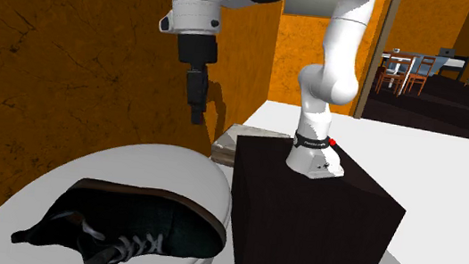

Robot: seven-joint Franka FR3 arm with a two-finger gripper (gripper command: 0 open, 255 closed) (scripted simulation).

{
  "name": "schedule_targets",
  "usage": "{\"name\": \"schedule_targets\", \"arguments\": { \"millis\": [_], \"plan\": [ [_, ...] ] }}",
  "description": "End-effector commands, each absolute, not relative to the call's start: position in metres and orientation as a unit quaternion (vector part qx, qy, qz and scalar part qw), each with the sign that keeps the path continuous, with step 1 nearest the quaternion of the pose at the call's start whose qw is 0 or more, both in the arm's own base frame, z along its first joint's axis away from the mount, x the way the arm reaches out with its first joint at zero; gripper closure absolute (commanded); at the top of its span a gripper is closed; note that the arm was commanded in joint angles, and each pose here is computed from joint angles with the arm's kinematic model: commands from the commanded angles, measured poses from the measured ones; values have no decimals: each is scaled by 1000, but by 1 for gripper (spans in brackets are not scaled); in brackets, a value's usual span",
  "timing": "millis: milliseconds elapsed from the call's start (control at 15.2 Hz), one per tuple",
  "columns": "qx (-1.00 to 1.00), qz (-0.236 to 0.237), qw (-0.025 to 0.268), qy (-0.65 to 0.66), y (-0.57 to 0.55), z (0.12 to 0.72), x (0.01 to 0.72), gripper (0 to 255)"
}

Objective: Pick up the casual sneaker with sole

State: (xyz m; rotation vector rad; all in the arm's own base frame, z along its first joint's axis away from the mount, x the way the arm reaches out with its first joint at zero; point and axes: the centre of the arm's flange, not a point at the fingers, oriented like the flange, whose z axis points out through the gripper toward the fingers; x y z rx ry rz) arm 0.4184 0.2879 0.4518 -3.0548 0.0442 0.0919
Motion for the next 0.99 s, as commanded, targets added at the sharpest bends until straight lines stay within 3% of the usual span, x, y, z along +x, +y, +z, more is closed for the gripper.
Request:
{"name": "schedule_targets", "arguments": {
  "millis": [0,924],
  "plan": [
    [-999,28,41,12,310,443,425,0],
    [-999,17,27,-6,458,389,471,0]
  ]
}}
